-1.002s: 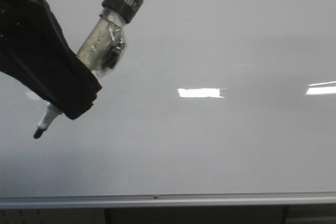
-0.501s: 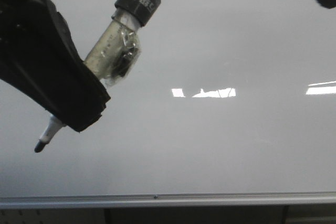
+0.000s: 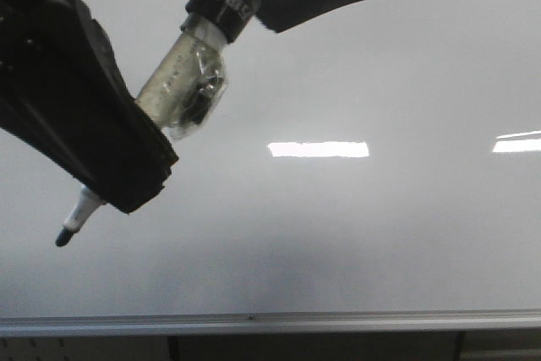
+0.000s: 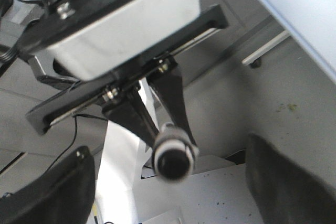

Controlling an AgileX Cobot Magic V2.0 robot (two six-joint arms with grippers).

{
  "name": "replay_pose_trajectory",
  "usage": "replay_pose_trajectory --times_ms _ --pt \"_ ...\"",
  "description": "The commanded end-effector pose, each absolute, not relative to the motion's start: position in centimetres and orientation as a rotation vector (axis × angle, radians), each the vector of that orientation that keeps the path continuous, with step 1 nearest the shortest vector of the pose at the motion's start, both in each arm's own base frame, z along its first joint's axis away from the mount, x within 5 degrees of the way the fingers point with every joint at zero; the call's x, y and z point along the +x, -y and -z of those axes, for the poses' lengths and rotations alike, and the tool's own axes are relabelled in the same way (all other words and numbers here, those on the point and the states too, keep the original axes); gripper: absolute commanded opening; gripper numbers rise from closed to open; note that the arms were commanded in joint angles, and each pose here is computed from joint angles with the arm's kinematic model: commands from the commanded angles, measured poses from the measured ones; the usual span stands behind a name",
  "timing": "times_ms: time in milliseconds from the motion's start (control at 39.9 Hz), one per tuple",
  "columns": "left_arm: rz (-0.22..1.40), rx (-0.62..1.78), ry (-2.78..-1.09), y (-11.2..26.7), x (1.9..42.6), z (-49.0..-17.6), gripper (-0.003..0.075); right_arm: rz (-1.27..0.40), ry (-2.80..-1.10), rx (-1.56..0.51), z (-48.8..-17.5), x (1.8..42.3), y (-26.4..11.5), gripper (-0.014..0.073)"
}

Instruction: Write number 0 on whiteboard

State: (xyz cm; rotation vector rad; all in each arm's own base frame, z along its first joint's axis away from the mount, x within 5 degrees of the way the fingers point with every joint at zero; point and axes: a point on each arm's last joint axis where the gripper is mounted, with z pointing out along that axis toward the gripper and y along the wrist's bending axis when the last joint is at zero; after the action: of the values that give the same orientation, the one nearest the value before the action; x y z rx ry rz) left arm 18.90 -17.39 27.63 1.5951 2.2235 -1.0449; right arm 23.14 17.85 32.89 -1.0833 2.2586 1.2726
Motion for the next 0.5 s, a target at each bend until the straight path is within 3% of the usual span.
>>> replay_pose_trajectory --times_ms 0,175,476 --pt "1.138 1.604 -2.145 17.7 18.0 -29.6 -0.0019 -1.402 -2.174 -1.175 -34.4 22.7 -19.4 0.0596" --pt "1.138 1.604 -2.145 17.7 18.0 -29.6 -0.0019 -1.433 -2.206 -1.217 -33.4 22.8 -20.3 0.0492" --pt "1.138 1.604 -2.145 17.7 18.0 -29.6 -0.0019 -1.443 -2.226 -1.262 -33.2 22.5 -20.1 0.0161"
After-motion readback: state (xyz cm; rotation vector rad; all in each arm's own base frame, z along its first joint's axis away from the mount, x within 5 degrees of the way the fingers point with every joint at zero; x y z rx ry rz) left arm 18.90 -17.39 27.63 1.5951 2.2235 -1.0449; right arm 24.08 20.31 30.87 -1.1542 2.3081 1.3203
